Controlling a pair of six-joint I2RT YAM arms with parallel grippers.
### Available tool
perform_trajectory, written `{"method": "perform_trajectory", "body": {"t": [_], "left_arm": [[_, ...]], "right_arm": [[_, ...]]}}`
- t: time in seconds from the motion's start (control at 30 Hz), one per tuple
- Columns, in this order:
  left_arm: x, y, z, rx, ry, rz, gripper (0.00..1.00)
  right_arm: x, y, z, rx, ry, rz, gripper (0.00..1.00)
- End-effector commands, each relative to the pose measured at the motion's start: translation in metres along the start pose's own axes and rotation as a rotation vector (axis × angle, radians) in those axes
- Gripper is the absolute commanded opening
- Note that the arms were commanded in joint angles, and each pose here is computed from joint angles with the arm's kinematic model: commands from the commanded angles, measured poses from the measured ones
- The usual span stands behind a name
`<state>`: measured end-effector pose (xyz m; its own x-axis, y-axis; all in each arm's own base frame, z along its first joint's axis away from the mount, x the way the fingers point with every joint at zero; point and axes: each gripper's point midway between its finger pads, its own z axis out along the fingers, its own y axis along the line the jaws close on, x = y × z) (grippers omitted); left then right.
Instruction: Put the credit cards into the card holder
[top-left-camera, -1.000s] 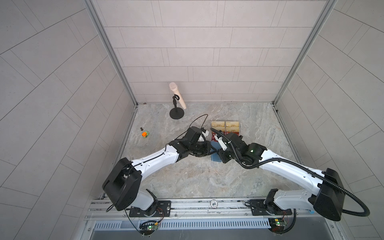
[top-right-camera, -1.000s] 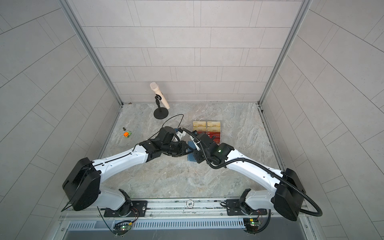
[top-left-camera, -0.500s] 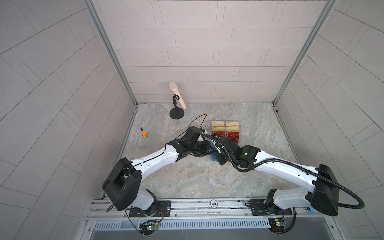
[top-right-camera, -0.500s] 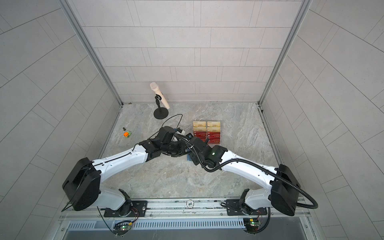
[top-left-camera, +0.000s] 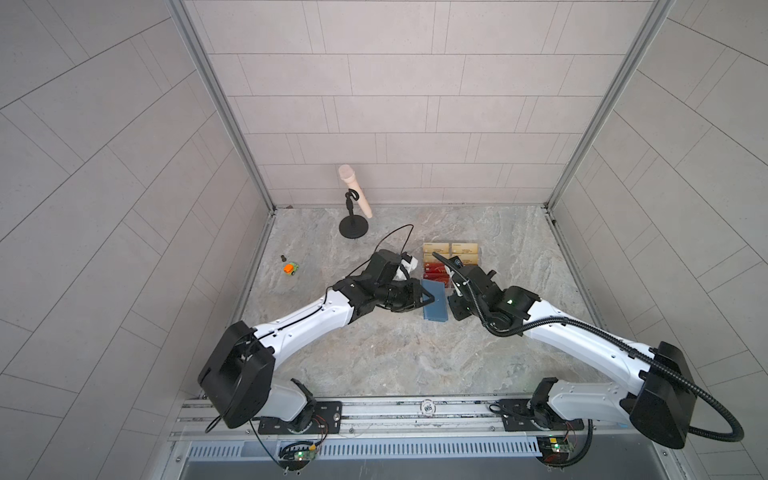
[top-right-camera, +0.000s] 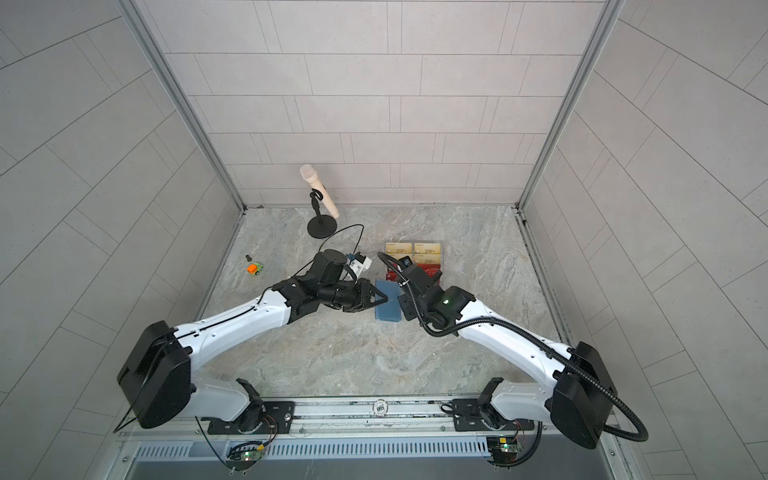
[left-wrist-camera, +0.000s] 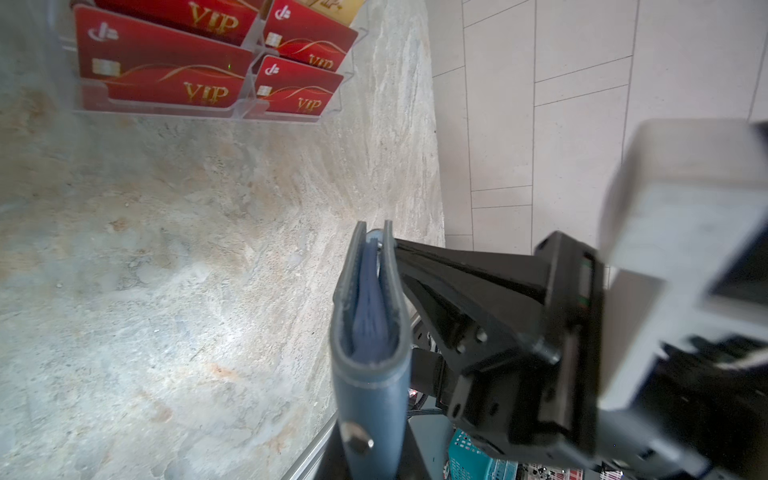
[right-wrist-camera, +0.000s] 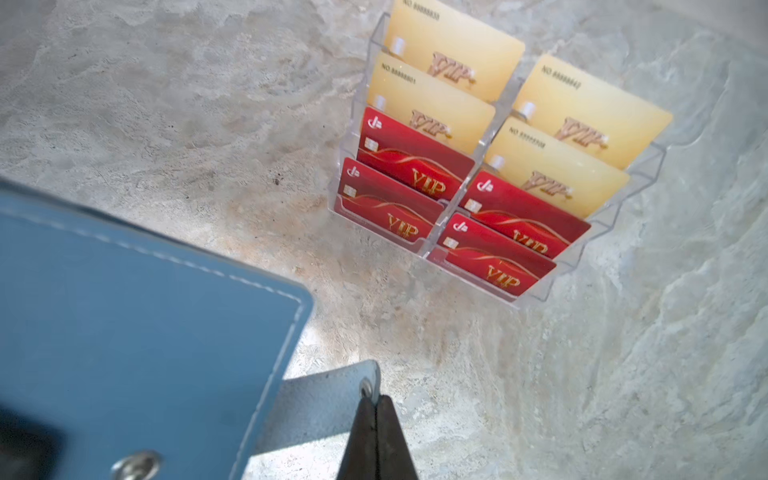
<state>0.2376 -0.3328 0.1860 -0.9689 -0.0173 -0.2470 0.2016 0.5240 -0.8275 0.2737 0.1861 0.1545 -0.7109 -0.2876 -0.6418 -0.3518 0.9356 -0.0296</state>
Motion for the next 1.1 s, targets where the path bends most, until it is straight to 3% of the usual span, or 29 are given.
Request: {"method": "perform_trajectory", "body": {"t": [0.0,0.07,0.17,0.2,0.3,0.4,0.57,0.83,1.07], "left_arm": [[0.005,-0.011,-0.008,0.049,0.022,0.034,0.0],[0.003,-0.01,-0.01,0.05,0.016,0.042,0.0],[0.0,-0.007,-0.013,0.066,0.0,0.055,0.0],[-0.001,-0.007,-0.014,0.073,-0.006,0.062,0.0],[-0.003,-0.009,-0.019,0.089,-0.017,0.103,0.0],[-0.003,-0.012,-0.022,0.102,-0.011,0.127,0.0],[-0.005,-0.023,-0.027,0.13,-0.025,0.14,0.0],[-0.004,-0.045,-0.055,0.264,-0.086,0.156,0.0],[0.007,-0.057,-0.065,0.348,-0.069,0.192,0.0]], "right_arm": [[0.0,-0.002,-0.008,-0.07,-0.013,0.085,0.0],[-0.001,0.005,-0.012,-0.151,-0.004,0.109,0.0],[-0.01,0.008,-0.03,-0.221,-0.032,0.145,0.38],[-0.016,0.009,-0.037,-0.25,-0.06,0.159,0.4],[-0.043,0.025,-0.068,-0.412,-0.175,0.222,0.31],[-0.067,0.045,-0.095,-0.571,-0.244,0.264,0.31],[-0.088,0.091,-0.113,-0.856,-0.242,0.305,0.27],[-0.075,0.069,-0.1,-0.947,-0.215,0.375,0.21],[-0.066,0.046,-0.102,-0.964,-0.228,0.411,0.19]]}}
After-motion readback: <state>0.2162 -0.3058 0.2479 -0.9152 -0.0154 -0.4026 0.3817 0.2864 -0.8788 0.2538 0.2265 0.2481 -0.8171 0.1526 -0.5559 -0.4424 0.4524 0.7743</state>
